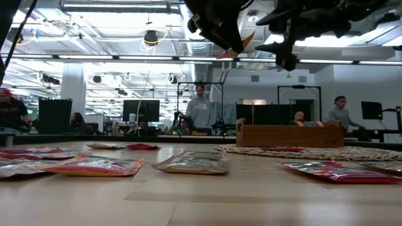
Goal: Pick & Place Tea
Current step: Put the orange tea pack into the right compartment of the brown organizer
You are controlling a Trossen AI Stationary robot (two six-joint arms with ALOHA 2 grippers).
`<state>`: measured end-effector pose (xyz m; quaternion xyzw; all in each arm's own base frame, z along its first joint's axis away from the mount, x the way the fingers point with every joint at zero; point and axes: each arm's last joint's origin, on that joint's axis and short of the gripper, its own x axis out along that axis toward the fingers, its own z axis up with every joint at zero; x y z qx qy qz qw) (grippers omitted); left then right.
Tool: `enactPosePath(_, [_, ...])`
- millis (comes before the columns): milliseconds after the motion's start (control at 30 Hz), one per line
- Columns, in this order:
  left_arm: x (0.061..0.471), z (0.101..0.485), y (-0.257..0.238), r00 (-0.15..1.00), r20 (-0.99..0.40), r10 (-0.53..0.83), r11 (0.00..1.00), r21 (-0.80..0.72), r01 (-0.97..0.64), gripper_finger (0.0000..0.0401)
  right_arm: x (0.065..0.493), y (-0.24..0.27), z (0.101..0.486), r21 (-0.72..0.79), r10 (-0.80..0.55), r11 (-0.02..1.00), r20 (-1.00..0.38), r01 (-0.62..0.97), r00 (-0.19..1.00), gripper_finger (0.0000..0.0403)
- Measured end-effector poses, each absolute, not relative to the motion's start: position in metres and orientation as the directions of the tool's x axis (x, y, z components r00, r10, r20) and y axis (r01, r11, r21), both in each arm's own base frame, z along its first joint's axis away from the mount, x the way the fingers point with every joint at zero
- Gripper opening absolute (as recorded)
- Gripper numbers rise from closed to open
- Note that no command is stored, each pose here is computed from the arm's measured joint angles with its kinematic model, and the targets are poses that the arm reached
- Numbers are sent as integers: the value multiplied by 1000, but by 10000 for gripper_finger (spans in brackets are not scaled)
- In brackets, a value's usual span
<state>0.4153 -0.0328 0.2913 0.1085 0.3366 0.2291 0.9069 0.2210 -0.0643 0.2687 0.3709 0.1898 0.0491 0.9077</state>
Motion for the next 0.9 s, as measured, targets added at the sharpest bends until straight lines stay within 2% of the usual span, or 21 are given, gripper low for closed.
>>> enactPosePath(367, [416,291,-28,662,-563,494,868,366,-337,186,252,-68,274,684,250,728,-327,46,911,225])
enactPosePath(633, [413,289,-26,629,-568,530,846,397,-355,186,256,-70,269,688,250,722,-356,71,900,223])
enactPosePath(767, [413,289,-26,625,-565,538,842,400,-363,186,255,-70,268,682,244,727,-365,80,899,203])
enactPosePath(900, [413,290,-26,630,-560,538,842,396,-366,186,255,-70,268,675,237,733,-366,81,900,164])
